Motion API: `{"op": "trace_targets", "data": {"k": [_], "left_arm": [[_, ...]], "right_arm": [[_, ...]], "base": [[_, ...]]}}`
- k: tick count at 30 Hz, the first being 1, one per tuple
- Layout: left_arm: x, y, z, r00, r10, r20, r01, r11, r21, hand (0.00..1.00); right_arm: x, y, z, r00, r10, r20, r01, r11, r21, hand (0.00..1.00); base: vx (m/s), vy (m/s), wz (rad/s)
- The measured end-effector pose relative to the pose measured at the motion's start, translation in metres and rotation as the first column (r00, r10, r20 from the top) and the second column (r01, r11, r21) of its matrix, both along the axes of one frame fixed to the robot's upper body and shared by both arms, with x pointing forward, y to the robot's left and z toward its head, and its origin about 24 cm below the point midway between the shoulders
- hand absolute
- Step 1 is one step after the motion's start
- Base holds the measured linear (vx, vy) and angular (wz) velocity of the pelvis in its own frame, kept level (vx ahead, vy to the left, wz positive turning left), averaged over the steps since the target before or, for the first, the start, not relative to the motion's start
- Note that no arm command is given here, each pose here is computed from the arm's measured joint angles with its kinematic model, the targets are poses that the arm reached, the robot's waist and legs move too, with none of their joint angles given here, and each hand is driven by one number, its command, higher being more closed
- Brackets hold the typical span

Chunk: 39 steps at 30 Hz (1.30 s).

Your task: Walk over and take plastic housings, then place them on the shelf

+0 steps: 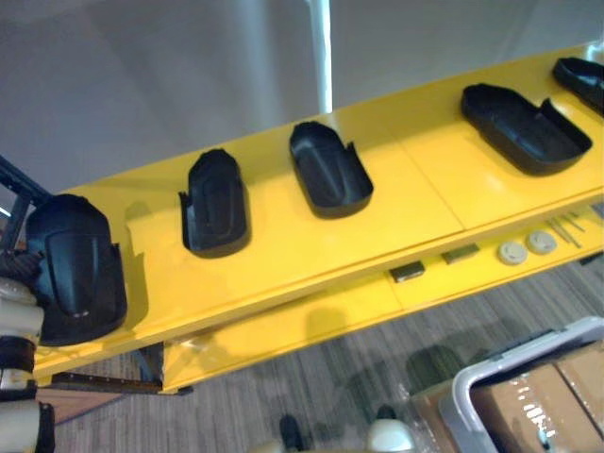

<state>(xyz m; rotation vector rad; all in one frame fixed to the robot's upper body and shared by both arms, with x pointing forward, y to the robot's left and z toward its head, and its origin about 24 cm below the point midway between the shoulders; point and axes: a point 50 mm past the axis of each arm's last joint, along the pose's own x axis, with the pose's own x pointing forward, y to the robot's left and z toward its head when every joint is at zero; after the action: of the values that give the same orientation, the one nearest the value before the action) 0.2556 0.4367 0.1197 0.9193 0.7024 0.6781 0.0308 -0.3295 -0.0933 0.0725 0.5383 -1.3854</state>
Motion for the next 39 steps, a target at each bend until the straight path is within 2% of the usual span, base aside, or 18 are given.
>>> {"op": "trace_targets", "data": {"k": [6,15,16,28,31,33,35,39], "left_arm": [[0.005,-0.012,-0.017,0.997,0.025,0.066,-0.022,0.999,-0.05,1.0],[0.014,-0.011,0.007,0.971,0.054,0.233,-0.036,0.996,-0.078,1.0],[0.014,-0.012,0.008,0.97,0.054,0.237,-0.036,0.996,-0.078,0.0],[0.01,-0.008,0.015,0.929,0.207,0.306,-0.21,0.978,-0.023,0.0],[0.005,-0.005,0.018,0.889,0.283,0.36,-0.295,0.955,-0.022,0.0],[0.0,-0.001,0.029,0.799,0.372,0.472,-0.408,0.912,-0.029,0.0],[-0.002,0.0,0.04,0.722,0.4,0.564,-0.465,0.885,-0.033,0.0],[0.001,-0.007,0.079,0.598,0.285,0.749,-0.473,0.88,0.043,0.0]], "right_arm": [[0.017,-0.011,0.013,0.998,0.03,0.056,-0.027,0.998,-0.054,0.0],[0.04,-0.034,0.042,0.985,0.091,0.144,-0.066,0.983,-0.17,0.0],[0.041,-0.035,0.043,0.984,0.095,0.148,-0.069,0.982,-0.173,0.0],[0.053,-0.038,0.052,0.972,0.139,0.191,-0.098,0.972,-0.212,0.0],[0.054,-0.037,0.055,0.968,0.149,0.204,-0.099,0.967,-0.235,0.0],[0.056,-0.034,0.057,0.96,0.167,0.225,-0.106,0.959,-0.262,0.0],[0.06,-0.03,0.06,0.95,0.19,0.249,-0.117,0.953,-0.28,0.0],[0.075,-0.017,0.069,0.918,0.308,0.249,-0.211,0.913,-0.349,0.0]], "base": [[0.0,0.0,0.01],[-0.01,0.001,-0.01],[-0.01,0.003,-0.04],[-0.01,-0.002,0.01],[0.0,0.0,0.0],[0.0,0.0,0.0],[0.0,0.0,0.0],[0.0,0.0,0.01]]}}
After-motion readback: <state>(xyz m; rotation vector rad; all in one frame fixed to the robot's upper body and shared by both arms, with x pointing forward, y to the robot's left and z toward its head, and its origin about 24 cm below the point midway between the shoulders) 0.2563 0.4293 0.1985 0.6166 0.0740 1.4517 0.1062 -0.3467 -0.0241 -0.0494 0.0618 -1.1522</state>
